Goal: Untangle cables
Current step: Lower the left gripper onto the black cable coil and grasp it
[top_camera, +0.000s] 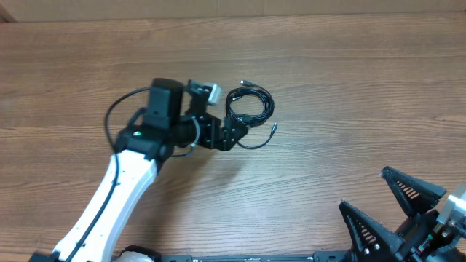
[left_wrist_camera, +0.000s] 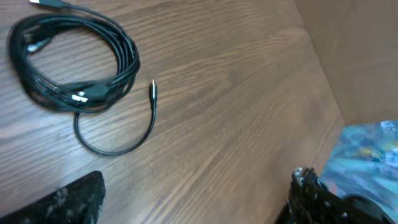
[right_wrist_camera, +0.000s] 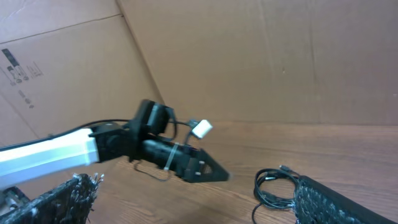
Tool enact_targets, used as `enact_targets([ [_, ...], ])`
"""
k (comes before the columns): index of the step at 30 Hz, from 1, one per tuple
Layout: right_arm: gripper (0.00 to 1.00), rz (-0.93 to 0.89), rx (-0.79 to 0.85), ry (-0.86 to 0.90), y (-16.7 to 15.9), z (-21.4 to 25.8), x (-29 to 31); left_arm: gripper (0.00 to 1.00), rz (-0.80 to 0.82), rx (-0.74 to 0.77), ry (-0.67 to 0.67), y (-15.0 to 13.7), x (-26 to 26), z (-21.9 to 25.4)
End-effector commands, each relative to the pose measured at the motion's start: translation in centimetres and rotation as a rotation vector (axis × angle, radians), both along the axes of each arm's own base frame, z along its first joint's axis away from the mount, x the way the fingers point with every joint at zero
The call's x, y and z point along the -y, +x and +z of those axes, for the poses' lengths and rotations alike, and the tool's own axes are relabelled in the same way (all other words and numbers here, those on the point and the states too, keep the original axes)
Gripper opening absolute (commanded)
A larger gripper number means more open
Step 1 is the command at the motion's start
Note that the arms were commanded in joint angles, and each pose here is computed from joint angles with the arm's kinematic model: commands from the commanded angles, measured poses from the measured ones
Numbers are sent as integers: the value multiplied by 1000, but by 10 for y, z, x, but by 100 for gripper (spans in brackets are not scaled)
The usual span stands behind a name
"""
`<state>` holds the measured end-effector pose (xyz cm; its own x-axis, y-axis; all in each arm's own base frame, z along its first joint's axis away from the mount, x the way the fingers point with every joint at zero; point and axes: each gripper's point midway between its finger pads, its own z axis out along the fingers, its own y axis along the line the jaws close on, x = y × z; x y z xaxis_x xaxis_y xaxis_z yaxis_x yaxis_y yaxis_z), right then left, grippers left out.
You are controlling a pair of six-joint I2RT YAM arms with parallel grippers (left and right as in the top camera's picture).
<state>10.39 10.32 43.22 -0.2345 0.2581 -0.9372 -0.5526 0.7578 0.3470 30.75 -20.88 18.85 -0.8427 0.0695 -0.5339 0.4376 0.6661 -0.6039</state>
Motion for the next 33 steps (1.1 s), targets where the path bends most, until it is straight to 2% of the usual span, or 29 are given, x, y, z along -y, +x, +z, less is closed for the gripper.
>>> enact_targets([
  [1, 100, 37, 5, 4, -4, 4, -5, 83, 73, -33, 27, 15, 7, -15],
  [2, 100, 51, 6, 4, -6, 4, -7, 79, 85, -31, 35, 19, 8, -19],
  [6, 100, 98, 7, 4, -11, 4, -13, 83, 121, 0, 74, 34, 9, -31],
  [8, 99, 105, 7, 4, -12, 4, -14, 76, 134, 23, 83, 43, 11, -35],
  [14, 97, 135, 5, 5, -16, 4, -17, 67, 253, 34, 127, 72, 2, -53],
  [19, 100, 156, 9, 6, -18, 4, -20, 69, 289, 13, 187, 86, -2, -76],
  [24, 100, 261, 68, 3, -32, 16, -32, 69, 275, -5, 194, 103, 11, -99],
  [33, 100, 269, 75, 1, -33, 17, -33, 72, 267, 23, 224, 130, 26, -122],
])
